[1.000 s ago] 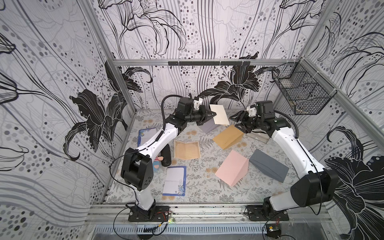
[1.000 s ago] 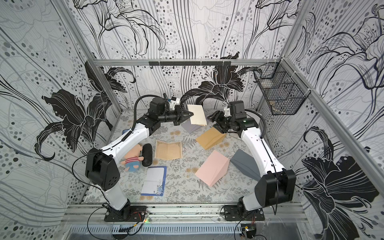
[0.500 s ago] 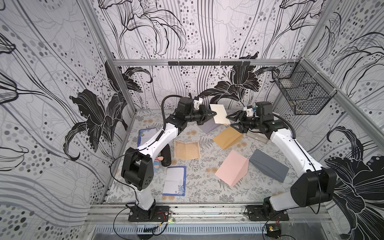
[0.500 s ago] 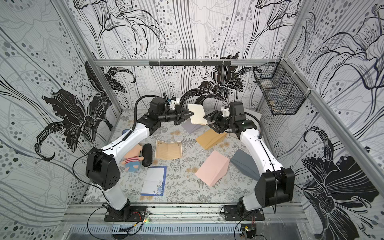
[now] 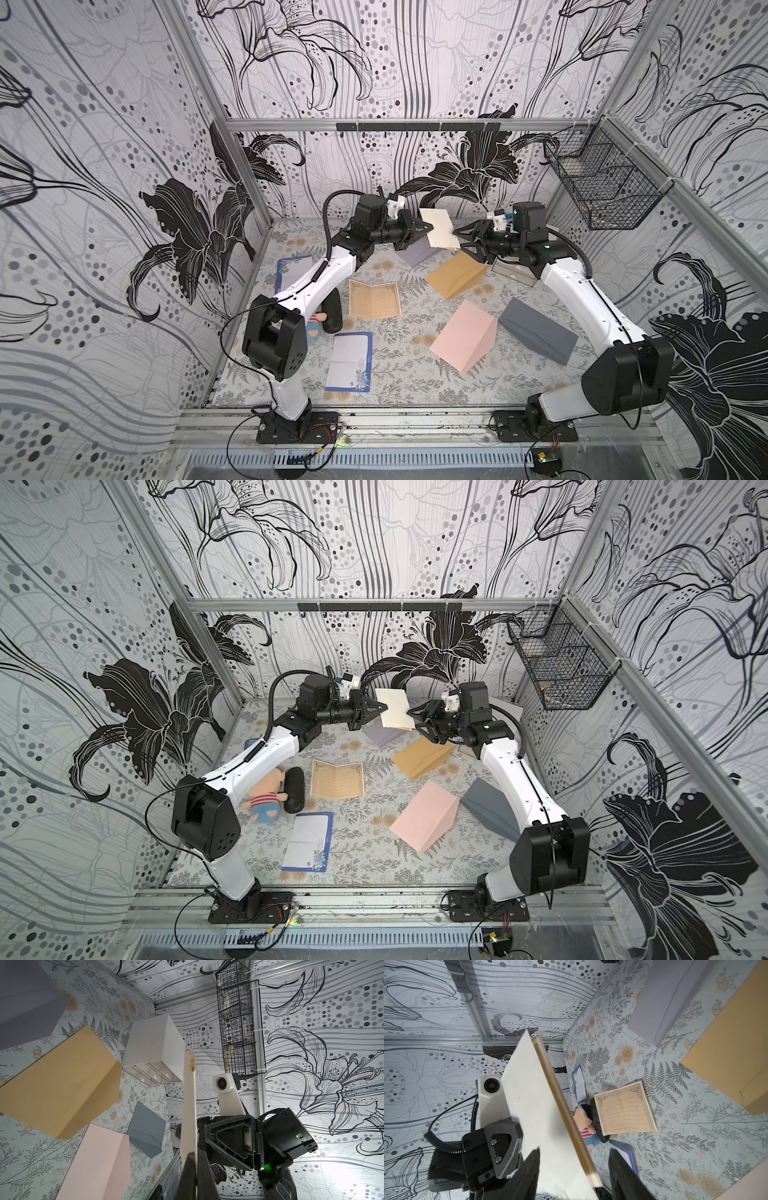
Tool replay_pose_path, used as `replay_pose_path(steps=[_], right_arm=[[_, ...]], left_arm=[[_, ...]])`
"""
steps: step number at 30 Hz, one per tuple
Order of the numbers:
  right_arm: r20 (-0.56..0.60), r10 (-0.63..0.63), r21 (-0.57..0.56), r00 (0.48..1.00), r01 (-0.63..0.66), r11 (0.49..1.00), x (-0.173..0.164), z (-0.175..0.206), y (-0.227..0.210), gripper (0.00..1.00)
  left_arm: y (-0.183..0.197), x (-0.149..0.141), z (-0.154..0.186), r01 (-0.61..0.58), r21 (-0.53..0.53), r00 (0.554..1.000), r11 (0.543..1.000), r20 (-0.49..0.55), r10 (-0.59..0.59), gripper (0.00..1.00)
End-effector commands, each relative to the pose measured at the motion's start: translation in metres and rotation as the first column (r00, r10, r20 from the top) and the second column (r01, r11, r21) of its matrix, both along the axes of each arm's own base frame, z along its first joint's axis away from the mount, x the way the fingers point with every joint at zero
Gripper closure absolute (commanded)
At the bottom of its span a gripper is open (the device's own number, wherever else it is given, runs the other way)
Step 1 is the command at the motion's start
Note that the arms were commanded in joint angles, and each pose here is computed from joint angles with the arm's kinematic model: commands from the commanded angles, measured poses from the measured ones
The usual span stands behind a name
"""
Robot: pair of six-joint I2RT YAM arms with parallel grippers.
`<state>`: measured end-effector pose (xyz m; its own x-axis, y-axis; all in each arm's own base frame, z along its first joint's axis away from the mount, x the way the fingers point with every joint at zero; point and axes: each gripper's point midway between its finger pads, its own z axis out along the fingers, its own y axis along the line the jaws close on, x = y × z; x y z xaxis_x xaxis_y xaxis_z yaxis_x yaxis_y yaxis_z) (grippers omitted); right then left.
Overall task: Take the letter paper out of the envelope
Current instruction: Unfold the letter paper.
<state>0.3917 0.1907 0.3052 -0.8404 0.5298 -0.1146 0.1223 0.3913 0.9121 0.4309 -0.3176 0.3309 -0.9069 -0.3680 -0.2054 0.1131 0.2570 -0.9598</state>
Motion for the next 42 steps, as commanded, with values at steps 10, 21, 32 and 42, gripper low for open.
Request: replay_pose_path(steps=[10, 21, 32, 42], right_arm=[[0.040, 0.007, 0.058, 0.999, -0.010, 0.998, -0.013, 0.022, 0.001, 0.50], [0.048, -0.004, 0.098, 0.999, -0.001, 0.995, -0.016, 0.030, 0.002, 0.53], [0.054, -0.038, 0.167, 0.998, 0.028, 0.986, -0.017, 0.034, 0.004, 0.54], [0.068, -0.057, 0.187, 0.996, 0.043, 0.981, -0.017, 0.040, 0.006, 0.54]], left_arm=[[-0.004, -0.004, -0.004, 0.024, 0.008, 0.999, 1.000, 0.024, -0.025, 1.00], [-0.007, -0.007, -0.010, 0.028, 0.011, 1.000, 1.000, 0.013, -0.029, 1.00], [-0.021, -0.006, -0.012, 0.029, -0.009, 0.999, 1.000, 0.013, -0.029, 1.00], [-0.030, -0.004, -0.015, 0.026, -0.020, 1.000, 0.999, 0.007, -0.025, 1.00]])
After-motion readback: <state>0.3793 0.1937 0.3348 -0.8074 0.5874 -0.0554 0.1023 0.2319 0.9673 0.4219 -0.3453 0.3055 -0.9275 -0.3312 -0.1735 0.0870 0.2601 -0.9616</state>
